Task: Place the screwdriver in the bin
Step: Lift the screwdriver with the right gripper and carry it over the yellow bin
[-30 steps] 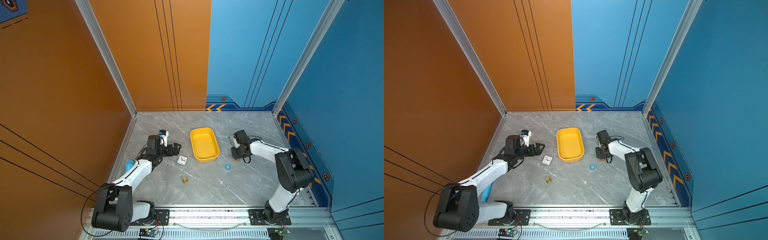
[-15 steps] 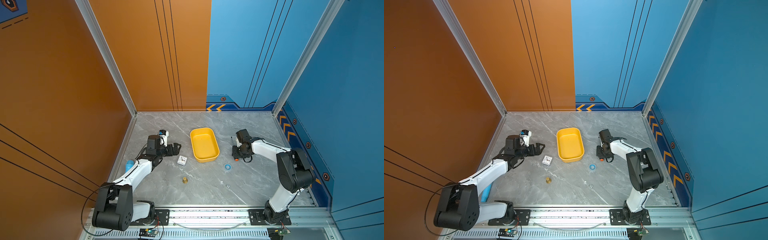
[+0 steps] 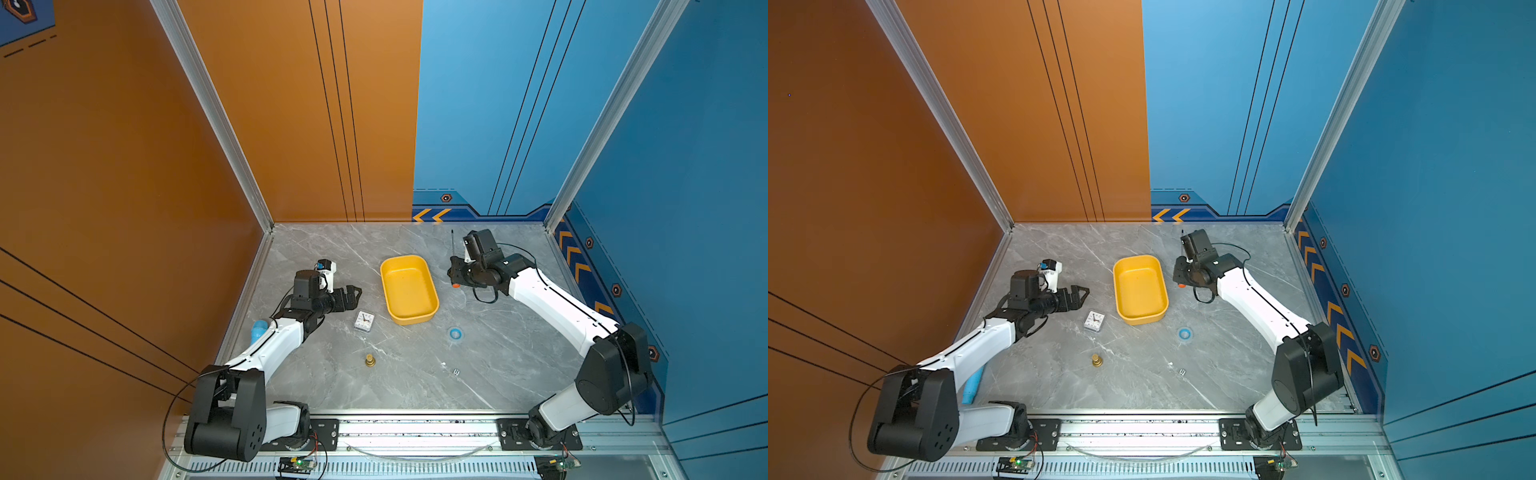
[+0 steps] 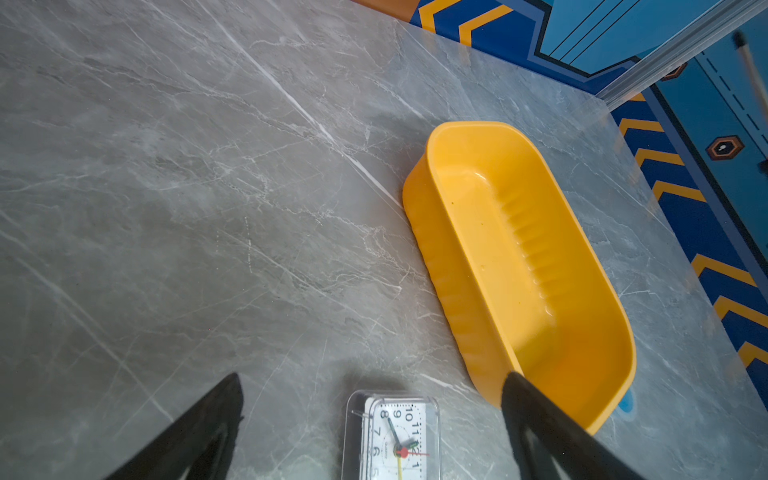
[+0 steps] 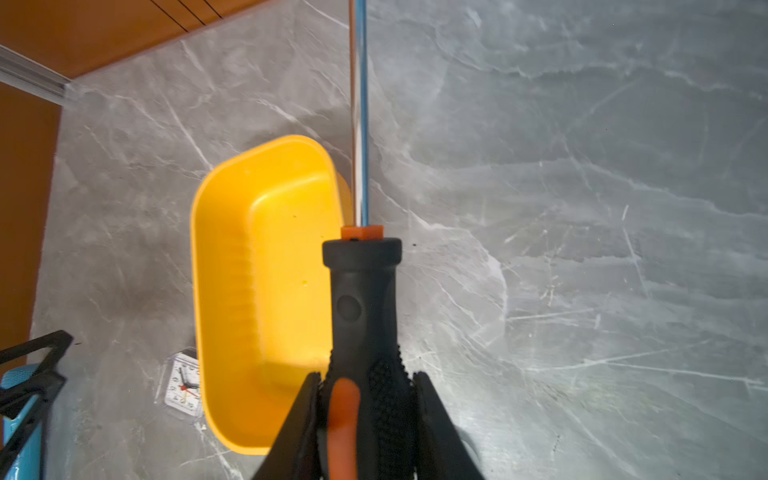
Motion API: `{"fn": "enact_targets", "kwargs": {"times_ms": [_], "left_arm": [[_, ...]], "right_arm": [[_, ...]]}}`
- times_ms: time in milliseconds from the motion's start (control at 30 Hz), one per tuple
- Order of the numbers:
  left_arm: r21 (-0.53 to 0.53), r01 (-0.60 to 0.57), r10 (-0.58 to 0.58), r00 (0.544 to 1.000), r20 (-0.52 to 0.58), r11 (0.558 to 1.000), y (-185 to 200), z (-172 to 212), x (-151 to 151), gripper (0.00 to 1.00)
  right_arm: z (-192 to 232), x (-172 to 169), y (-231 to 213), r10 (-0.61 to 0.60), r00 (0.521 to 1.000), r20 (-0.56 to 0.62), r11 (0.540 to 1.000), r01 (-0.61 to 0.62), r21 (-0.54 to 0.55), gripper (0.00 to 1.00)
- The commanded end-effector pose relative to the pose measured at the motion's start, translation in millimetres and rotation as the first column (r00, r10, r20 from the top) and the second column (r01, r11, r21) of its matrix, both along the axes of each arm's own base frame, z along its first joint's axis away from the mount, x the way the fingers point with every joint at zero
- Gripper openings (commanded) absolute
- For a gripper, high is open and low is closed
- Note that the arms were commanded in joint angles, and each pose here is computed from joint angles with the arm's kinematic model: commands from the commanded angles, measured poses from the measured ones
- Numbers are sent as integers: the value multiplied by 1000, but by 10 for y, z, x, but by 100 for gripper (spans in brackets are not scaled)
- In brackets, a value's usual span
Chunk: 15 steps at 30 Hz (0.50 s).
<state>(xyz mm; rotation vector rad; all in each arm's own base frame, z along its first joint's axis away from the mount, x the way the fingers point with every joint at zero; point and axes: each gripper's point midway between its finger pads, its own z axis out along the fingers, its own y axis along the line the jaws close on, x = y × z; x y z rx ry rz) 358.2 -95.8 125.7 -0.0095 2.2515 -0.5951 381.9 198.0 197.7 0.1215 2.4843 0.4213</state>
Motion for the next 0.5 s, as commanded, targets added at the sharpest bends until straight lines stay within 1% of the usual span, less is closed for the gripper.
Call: {"fn": "enact_targets", "kwargs": {"times_ms": [0,100,167,300,333,467], "left_arm": [[-27,10,-10,1000,27,1000,-18,90,21,98],[-45,29,-27,999,25,999,-59,101,21,98],[-64,44,-42,999,24,997,-98,114,24,98],[-98,71,-70,997,16,993,-169,120,29,98],[-102,76,-75,997,14,992,-180,119,24,98],[-109,85,-84,996,8,990,-203,108,23,98]], "right_arm": [[75,-19,116,-55,998,26,994,58,-92,0],[91,7,297,-63,996,58,986,71,-149,0],[10,23,413,-56,997,50,981,64,-185,0],[-226,70,575,-49,999,-5,980,47,-192,0],[-288,-5,727,-15,1000,-17,980,11,-196,0],[-528,-40,856,11,998,-62,975,-25,-221,0]]}}
